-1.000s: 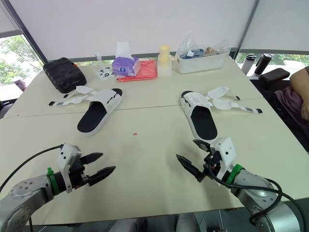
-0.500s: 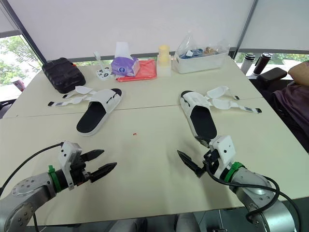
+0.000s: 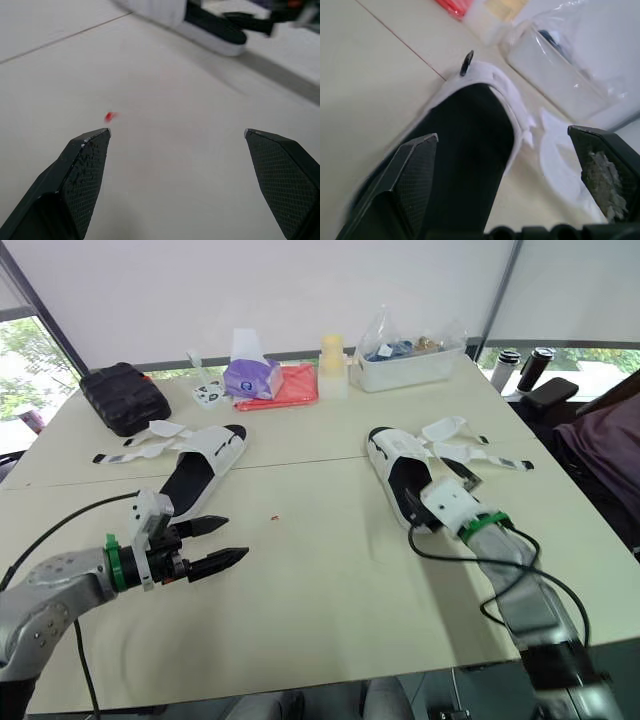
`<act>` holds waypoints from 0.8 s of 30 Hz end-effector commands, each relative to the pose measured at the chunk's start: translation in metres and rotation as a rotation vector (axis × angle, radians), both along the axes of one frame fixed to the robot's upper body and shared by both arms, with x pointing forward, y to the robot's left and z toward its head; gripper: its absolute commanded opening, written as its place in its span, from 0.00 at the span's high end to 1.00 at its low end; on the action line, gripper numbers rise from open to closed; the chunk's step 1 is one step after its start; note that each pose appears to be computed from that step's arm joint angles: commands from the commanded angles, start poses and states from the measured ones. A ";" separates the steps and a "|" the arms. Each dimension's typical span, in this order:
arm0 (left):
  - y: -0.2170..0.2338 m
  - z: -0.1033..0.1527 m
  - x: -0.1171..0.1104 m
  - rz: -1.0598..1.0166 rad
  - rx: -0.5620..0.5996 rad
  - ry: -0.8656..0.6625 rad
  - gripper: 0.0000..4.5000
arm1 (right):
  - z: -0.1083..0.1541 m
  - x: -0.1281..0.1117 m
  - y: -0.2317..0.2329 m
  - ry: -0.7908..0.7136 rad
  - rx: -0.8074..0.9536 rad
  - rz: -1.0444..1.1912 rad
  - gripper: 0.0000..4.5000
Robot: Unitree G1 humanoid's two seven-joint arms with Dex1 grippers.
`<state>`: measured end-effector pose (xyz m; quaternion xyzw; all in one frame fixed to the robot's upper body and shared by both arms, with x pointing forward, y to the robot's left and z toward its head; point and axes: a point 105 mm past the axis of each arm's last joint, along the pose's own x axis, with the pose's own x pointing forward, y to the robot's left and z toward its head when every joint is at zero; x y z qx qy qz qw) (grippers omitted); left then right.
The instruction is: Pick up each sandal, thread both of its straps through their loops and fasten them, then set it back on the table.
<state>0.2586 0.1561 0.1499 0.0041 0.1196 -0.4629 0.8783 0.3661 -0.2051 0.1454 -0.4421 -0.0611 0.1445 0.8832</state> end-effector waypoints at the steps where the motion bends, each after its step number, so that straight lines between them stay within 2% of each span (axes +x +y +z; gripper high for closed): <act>1: -0.009 0.011 -0.006 -0.056 -0.002 -0.018 0.01 | -0.003 0.026 0.010 -0.061 -0.174 0.032 0.00; 4: -0.009 0.013 -0.004 -0.032 -0.004 -0.030 0.01 | 0.001 0.046 0.014 -0.114 -0.285 0.040 0.00; 7: -0.009 0.007 -0.008 -0.018 -0.006 -0.018 0.01 | 0.016 0.071 0.022 -0.211 -0.396 0.018 0.00; 12: -0.011 -0.003 -0.013 0.019 -0.006 -0.003 0.01 | 0.024 0.094 0.046 -0.240 -0.531 0.049 0.00; 13: -0.011 -0.003 -0.013 0.025 -0.010 -0.005 0.00 | 0.022 0.096 0.047 -0.230 -0.567 0.051 0.12; 15: -0.012 -0.004 -0.014 0.034 -0.015 -0.006 0.00 | 0.021 0.098 0.047 -0.227 -0.602 0.051 0.28; 21: -0.014 -0.008 -0.018 0.058 -0.030 -0.001 0.00 | 0.021 0.099 0.050 -0.237 -0.663 0.072 0.94; 22: -0.014 -0.007 -0.017 0.060 -0.032 -0.002 0.00 | 0.022 0.100 0.049 -0.237 -0.664 0.069 0.99; 24: -0.013 -0.007 -0.016 0.066 -0.034 -0.007 0.00 | 0.025 0.100 0.048 -0.249 -0.674 0.070 0.99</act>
